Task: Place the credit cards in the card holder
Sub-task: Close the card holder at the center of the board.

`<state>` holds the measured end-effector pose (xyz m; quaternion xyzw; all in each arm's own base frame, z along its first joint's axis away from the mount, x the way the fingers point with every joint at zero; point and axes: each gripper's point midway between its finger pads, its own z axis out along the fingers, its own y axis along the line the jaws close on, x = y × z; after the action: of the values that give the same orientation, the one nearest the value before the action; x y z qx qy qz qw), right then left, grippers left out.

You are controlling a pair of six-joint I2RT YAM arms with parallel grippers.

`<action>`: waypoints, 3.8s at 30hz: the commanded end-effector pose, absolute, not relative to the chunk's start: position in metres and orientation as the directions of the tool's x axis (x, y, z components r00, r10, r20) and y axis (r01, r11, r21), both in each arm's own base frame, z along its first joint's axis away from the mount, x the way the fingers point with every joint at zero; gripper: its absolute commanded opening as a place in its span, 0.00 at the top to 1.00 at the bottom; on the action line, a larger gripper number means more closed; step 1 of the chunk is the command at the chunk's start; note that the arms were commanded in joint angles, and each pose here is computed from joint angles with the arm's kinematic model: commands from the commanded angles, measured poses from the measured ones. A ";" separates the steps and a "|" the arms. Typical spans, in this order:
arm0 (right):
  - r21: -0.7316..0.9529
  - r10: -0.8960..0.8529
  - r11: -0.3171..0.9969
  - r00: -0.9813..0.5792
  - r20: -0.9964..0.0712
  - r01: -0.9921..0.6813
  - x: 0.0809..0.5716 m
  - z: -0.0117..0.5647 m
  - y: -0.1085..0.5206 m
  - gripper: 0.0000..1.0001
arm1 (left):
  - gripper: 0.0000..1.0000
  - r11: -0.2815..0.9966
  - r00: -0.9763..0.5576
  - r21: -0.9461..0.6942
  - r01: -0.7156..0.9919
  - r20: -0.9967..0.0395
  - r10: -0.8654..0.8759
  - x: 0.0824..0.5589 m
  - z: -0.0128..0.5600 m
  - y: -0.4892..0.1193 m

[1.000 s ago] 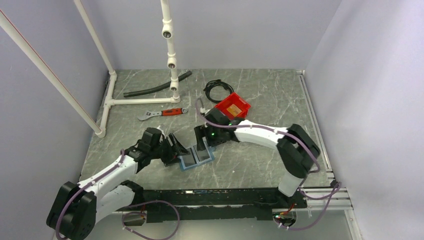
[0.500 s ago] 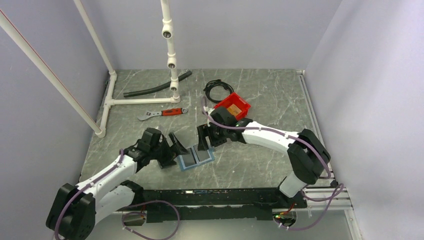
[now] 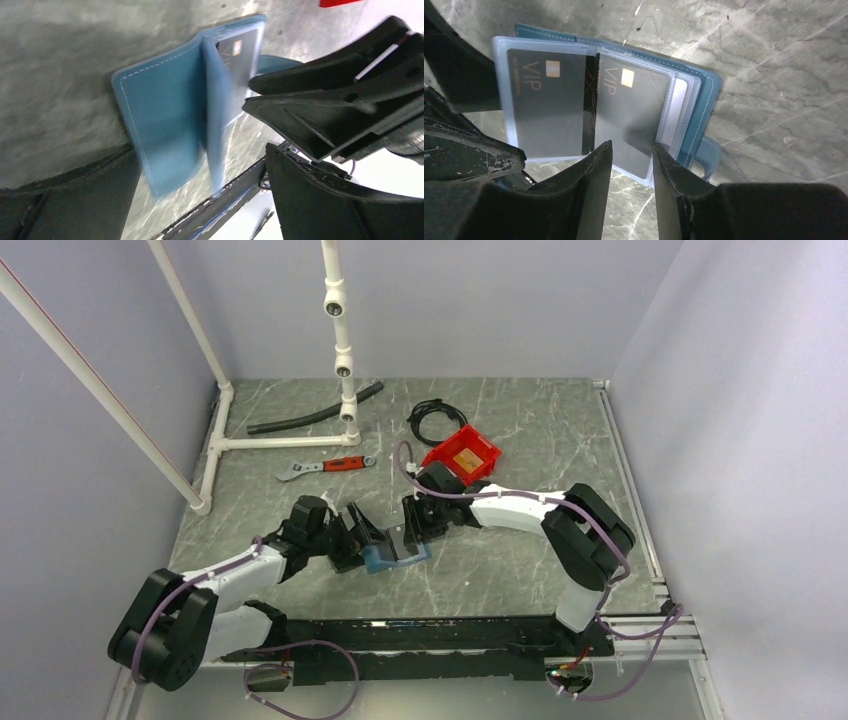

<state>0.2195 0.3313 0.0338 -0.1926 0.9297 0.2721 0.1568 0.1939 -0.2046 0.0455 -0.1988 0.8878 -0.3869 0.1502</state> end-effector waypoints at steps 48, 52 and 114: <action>0.562 -0.091 0.761 -0.911 -0.403 -0.325 0.241 0.070 0.292 0.51 | 0.93 0.720 -0.949 -0.680 -0.136 -0.119 -0.292 0.225 0.013 -0.258; 0.532 -0.097 0.783 -0.908 -0.407 -0.322 0.243 0.066 0.292 0.61 | 0.93 0.733 -0.947 -0.666 -0.143 -0.124 -0.297 0.224 0.012 -0.254; 0.449 -0.283 0.782 -0.888 -0.361 -0.432 0.237 0.038 0.316 1.00 | 0.98 0.703 -0.953 -0.704 -0.105 -0.131 -0.273 0.217 0.021 -0.268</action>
<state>0.2294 0.3184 0.0419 -0.1714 0.9227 0.3249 0.1174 0.2347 -0.2713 0.0354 -0.1118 0.9031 -0.3917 0.1357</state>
